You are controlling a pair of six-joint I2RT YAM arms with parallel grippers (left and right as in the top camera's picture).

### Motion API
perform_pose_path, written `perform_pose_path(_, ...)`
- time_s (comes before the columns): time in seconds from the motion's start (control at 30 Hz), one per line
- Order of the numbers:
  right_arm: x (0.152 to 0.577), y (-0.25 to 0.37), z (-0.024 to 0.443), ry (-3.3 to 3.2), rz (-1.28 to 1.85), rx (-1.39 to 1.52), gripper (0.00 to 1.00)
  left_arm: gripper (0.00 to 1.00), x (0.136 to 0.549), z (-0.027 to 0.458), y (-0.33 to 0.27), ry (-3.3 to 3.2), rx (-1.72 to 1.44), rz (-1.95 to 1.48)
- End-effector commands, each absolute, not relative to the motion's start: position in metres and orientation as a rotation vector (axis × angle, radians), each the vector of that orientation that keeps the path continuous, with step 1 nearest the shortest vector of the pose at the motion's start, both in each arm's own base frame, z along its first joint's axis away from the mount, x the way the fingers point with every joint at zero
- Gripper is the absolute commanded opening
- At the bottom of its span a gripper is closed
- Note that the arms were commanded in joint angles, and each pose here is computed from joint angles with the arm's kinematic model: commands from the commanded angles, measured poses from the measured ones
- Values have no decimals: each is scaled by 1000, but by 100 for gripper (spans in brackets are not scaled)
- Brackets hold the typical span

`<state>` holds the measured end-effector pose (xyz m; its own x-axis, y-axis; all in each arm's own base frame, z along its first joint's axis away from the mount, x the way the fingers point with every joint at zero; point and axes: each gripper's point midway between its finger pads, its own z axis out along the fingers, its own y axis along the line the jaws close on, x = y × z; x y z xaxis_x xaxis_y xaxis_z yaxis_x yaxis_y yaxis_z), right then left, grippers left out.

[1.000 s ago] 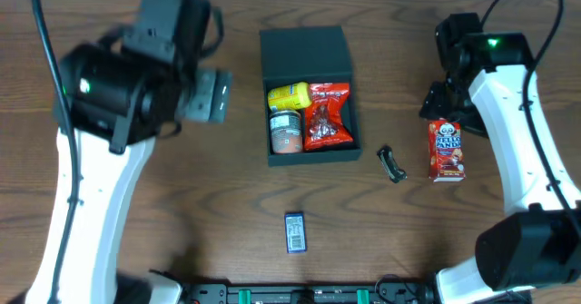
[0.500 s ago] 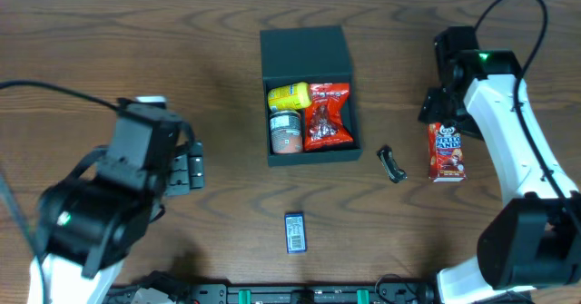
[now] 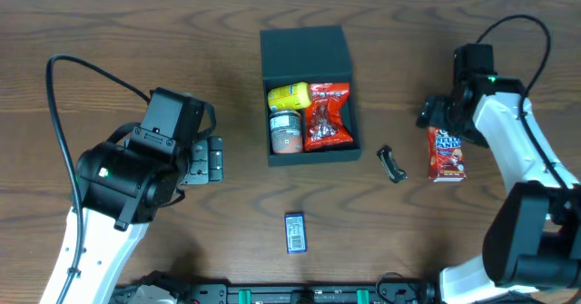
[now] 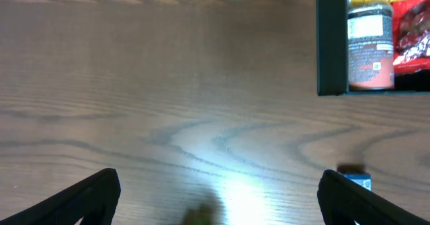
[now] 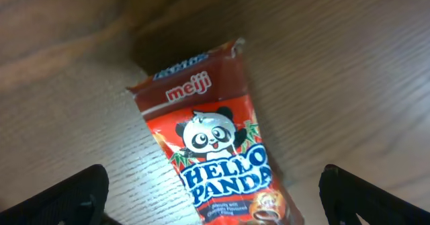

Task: Pack container
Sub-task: 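Move the right gripper onto the red Hello Panda box and grasp it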

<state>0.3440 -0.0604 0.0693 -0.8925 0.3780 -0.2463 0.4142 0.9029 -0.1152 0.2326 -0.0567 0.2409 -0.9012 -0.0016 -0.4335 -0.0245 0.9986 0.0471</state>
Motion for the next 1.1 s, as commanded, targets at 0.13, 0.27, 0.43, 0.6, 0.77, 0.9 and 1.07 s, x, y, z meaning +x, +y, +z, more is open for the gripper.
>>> perform_pose_path(0.13,336,-59,35,2953,-247,554,99,95,233,240,-61,2698,-19,36)
perform_pose_path(0.27,335,-58,15,2999,-251,558,99,95,233,240,-61,2698,-19,36)
perform_pose_path(0.43,332,-57,0,3038,-249,562,99,95,233,240,-61,2698,-12,38)
perform_pose_path(0.6,332,-57,0,3037,-248,570,99,95,233,240,-61,2698,-9,40)
perform_pose_path(0.77,332,-55,0,3039,-231,571,99,95,233,240,-61,2698,-9,40)
perform_pose_path(0.9,332,-55,0,3039,-231,571,96,95,233,240,-61,2698,2,42)
perform_pose_path(1.07,333,-55,1,3035,-230,571,77,95,233,240,-61,2698,2,42)
